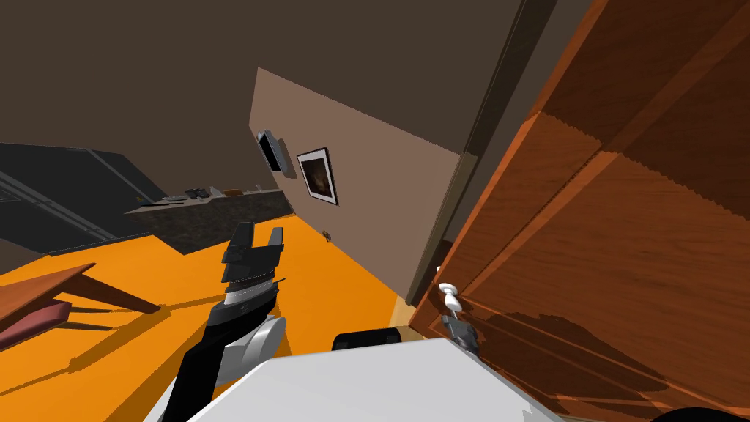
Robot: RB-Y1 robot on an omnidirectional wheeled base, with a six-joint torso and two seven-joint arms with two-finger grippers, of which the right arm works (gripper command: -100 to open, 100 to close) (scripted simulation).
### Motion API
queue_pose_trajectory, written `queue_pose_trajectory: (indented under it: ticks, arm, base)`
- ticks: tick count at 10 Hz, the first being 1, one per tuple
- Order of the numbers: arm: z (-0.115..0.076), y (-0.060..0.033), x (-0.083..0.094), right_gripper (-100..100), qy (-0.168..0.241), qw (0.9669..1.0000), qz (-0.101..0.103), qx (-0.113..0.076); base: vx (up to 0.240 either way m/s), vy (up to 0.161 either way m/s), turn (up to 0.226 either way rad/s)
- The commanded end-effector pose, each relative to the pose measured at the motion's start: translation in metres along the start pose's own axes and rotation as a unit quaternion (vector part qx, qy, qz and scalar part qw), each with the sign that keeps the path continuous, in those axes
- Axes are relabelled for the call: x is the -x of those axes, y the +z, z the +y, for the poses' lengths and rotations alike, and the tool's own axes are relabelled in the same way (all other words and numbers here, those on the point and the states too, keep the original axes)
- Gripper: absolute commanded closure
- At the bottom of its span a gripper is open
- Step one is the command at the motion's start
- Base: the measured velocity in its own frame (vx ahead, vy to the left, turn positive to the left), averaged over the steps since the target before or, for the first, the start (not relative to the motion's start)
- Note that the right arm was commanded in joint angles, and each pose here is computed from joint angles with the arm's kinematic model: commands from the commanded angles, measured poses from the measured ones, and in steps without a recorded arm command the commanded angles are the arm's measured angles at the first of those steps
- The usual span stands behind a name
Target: Pull the door open
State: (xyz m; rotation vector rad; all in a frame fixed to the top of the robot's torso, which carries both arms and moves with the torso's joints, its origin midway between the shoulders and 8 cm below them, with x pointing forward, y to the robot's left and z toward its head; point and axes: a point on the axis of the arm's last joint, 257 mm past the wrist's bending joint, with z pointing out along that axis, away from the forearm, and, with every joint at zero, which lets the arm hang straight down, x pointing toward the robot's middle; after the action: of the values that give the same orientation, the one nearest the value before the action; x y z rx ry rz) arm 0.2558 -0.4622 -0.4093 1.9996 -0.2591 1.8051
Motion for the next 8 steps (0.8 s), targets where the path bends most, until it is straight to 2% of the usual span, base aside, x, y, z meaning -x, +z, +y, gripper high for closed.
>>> queue_pose_trajectory:
  ticks: [1, 3, 8]
  arm:
    - [-0.001, -0.0055, -0.007, -100, 0.021, 0.9997, 0.012, 0.002]
    - [-0.001, -0.0082, -0.008, -100, 0.031, 0.9994, 0.014, 0.003]
    - [-0.002, -0.0164, -0.012, -100, 0.060, 0.9980, 0.021, 0.006]
  base:
    - [-0.133, 0.031, -0.023]
    - [-0.108, 0.035, -0.057]
    - [-0.054, 0.031, 0.003]
